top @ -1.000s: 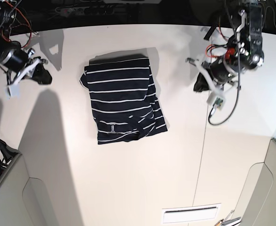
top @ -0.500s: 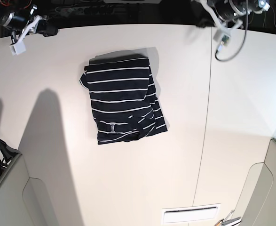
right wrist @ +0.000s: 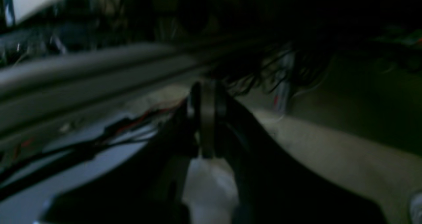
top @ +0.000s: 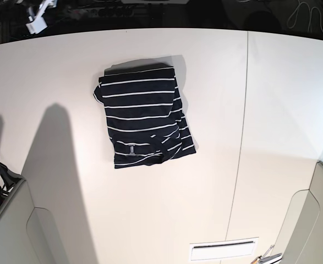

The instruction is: Fold the T-shirt properly

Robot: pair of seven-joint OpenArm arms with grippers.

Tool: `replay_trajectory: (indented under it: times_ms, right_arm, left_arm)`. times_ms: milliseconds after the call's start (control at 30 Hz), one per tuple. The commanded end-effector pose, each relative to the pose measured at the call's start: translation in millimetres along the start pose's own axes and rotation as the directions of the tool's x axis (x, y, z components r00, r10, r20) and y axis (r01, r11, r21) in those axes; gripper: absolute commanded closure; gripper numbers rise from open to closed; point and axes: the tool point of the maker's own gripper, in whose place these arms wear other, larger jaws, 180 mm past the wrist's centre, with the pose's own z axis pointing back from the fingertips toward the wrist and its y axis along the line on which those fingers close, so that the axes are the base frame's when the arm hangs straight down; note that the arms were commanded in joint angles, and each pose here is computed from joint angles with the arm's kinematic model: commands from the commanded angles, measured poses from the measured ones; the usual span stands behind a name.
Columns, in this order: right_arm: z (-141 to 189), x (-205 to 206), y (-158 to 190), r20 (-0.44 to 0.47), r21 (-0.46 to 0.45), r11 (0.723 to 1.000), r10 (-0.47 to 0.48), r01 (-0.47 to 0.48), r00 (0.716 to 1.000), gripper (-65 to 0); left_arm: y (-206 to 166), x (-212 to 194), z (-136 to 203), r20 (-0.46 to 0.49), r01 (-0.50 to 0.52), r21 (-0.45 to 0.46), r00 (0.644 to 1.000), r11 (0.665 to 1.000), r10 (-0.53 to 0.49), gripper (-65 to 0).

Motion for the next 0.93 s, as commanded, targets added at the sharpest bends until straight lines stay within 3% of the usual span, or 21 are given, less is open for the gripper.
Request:
replay_trajectory:
  times_ms: [0, 233, 367, 467, 567, 633, 767, 900]
  right_arm:
    - [-3, -6, 2, -0.019, 0.008, 1.000, 0.015, -0.014, 1.000, 0.0]
    - [-57, -59, 3, -0.089, -0.016, 0.994, 0.107, -0.108, 0.990, 0.0]
    - [-80, -95, -8, -0.231, -0.032, 0.978, 0.195, -0.207, 0.953, 0.0]
    - [-89, -106, -29, -0.349, -0.056, 0.942, 0.291, -0.330, 0.891, 0.0]
    - [-91, -111, -58, -0.482, -0.071, 0.871, 0.396, -0.486, 0.782, 0.0]
    - [-90, -111, -72, -0.538, -0.070, 0.834, 0.430, -0.547, 0.725, 0.0]
    - [-91, -104, -89, -0.592, -0.071, 0.794, 0.454, -0.604, 0.666, 0.0]
    - [-87, -87, -114, -0.632, -0.133, 0.751, 0.439, -0.647, 0.639, 0.0]
  left_arm:
    - [-2, -14, -4, -0.023, 0.012, -0.015, 1.000, 1.000, -0.013, -0.1]
    - [6, -55, -50, -0.089, 0.076, -0.084, 0.993, 0.994, -0.083, -0.1]
    - [7, -70, -73, -0.176, 0.071, -0.103, 0.980, 0.992, -0.089, -0.1]
    - [16, -59, -89, -0.189, 0.069, -0.050, 0.979, 0.996, -0.077, -0.1]
    - [25, -37, -101, -0.148, 0.009, 0.044, 0.989, 0.999, -0.002, -0.1]
    - [22, -22, -107, -0.102, -0.025, 0.061, 0.994, 0.998, 0.031, -0.1]
    - [19, 6, -114, -0.039, -0.034, 0.054, 0.999, 0.998, 0.037, -0.1]
    - [19, 24, -118, -0.009, -0.036, 0.053, 0.999, 0.998, 0.037, -0.1]
